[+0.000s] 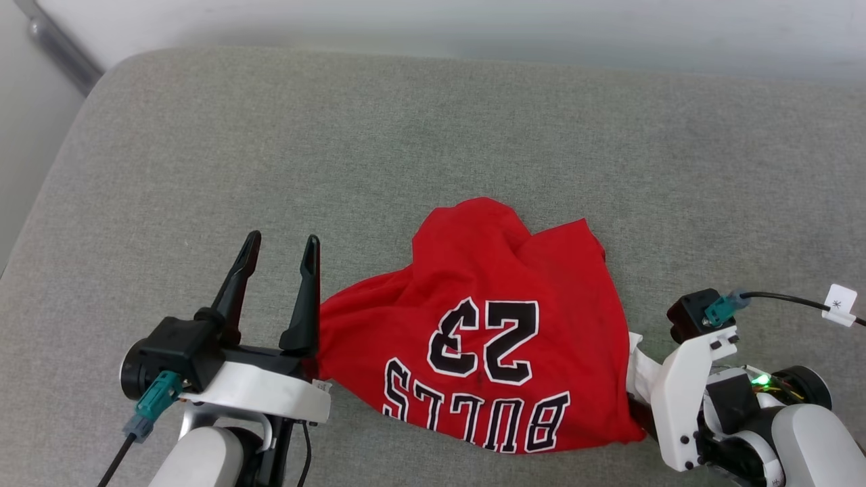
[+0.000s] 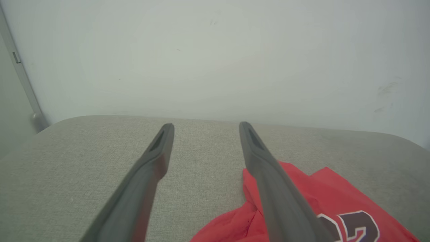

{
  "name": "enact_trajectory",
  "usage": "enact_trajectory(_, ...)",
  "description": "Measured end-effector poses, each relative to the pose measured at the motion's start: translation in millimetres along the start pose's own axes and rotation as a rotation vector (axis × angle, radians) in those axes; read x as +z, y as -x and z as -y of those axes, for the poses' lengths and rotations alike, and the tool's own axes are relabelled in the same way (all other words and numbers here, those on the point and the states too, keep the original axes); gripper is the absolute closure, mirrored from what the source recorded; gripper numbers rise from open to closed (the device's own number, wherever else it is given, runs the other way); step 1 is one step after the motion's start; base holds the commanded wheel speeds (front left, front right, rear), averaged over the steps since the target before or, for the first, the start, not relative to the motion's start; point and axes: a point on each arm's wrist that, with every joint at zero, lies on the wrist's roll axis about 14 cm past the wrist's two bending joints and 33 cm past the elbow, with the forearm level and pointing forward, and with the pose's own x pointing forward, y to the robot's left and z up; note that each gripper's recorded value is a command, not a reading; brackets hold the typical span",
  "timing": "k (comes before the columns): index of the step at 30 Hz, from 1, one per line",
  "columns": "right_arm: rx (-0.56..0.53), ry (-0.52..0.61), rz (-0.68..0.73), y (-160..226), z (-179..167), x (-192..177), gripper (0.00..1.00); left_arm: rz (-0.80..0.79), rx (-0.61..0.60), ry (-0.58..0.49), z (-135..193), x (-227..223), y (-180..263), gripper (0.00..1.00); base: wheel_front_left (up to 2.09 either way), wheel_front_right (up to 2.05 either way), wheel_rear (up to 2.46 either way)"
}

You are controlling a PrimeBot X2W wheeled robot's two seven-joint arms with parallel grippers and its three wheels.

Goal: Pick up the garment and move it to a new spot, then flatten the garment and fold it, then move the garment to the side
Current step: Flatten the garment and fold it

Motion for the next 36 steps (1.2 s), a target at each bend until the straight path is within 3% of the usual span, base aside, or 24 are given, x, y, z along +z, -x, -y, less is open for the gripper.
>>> enact_trajectory(1,0.006,-0.003,-0.012,-2,0,-1,0.00,-0.004,0.005,0.001,-1,-2,0,0.00,0.00,0.00,0.00)
enact_trajectory(2,0.007,-0.004,-0.020,-4,0,-2,0.42,-0.007,0.007,0.002,-2,-3,0,0.00,0.00,0.00,0.00)
enact_trajectory(3,0.008,-0.005,-0.029,-5,0,-3,0.67,-0.009,0.008,0.001,-2,-4,-1,0.00,0.00,0.00,0.00)
enact_trajectory(4,0.007,-0.007,-0.033,-5,1,-3,1.00,-0.006,0.008,0.003,-2,-3,-1,0.00,0.00,0.00,0.00)
enact_trajectory(9,-0.016,0.008,0.021,3,6,9,1.00,0.003,0.002,0.005,1,-2,-2,0.00,0.00,0.00,0.00)
enact_trajectory(14,-0.101,0.025,0.226,33,27,56,1.00,0.011,-0.025,0.009,9,0,-2,0.00,0.00,0.00,0.00)
enact_trajectory(20,-0.238,-0.108,0.440,82,74,76,1.00,0.009,-0.071,0.017,23,0,-2,0.00,0.00,0.00,0.00)
enact_trajectory(23,-0.318,-0.250,0.484,97,105,50,1.00,0.011,-0.095,0.023,31,0,-3,0.00,0.00,0.00,0.00)
enact_trajectory(26,-0.378,-0.404,0.452,98,124,1,1.00,0.003,-0.114,0.027,38,-1,-4,0.00,0.00,0.00,0.00)
enact_trajectory(31,-0.424,-0.577,0.343,87,132,-76,1.00,-0.015,-0.128,0.028,41,-6,-2,0.00,0.00,0.00,0.00)
enact_trajectory(33,-0.427,-0.602,0.322,83,130,-92,0.67,-0.024,-0.128,0.030,42,-8,-2,0.00,0.00,0.00,0.00)
enact_trajectory(35,-0.429,-0.607,0.366,83,130,-89,0.00,-0.030,-0.125,0.030,41,-9,-1,0.00,0.00,0.00,0.00)
enact_trajectory(36,-0.422,-0.606,0.395,83,128,-85,0.00,-0.033,-0.125,0.030,41,-10,0,0.00,0.00,0.00,0.00)
